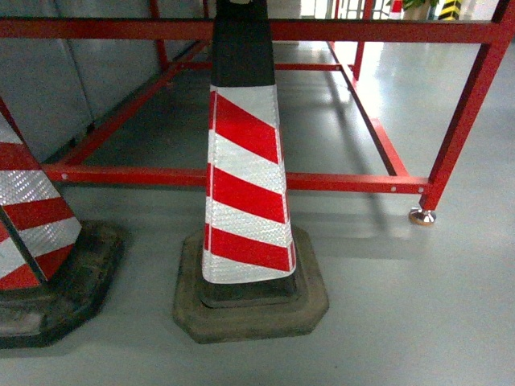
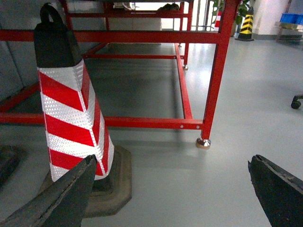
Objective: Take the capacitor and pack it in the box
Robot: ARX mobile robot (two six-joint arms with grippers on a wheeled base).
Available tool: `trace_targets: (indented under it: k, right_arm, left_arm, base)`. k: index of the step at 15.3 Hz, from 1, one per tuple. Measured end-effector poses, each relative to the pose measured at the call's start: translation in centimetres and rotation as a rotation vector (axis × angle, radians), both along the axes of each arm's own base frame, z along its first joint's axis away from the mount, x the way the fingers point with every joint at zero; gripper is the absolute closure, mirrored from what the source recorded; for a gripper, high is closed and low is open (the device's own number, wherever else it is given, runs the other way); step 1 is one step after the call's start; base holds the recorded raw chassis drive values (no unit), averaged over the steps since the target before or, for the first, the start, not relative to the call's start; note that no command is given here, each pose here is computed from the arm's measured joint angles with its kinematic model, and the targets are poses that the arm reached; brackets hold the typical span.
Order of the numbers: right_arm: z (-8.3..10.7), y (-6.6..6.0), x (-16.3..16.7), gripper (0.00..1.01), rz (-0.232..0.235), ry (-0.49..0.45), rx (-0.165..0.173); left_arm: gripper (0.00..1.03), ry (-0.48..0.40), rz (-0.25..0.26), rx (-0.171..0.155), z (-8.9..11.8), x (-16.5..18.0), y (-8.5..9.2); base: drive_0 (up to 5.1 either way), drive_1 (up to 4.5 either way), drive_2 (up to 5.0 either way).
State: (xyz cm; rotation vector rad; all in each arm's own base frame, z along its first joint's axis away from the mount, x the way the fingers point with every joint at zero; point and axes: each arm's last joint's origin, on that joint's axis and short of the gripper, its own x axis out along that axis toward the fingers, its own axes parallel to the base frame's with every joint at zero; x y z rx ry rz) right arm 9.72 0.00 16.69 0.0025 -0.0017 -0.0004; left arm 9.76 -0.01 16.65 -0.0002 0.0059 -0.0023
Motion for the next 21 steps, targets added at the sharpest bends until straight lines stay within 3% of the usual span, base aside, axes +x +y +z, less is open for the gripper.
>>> trace_targets:
  k: [21]
  right_arm:
    - [0.06,0.0,0.0,0.03,0.0,-0.006,0.0]
  left_arm:
    - [0.59,-0.005,0.002,0.001,0.05,0.0,0.01]
  base:
    - [0.0,0.0,0.0]
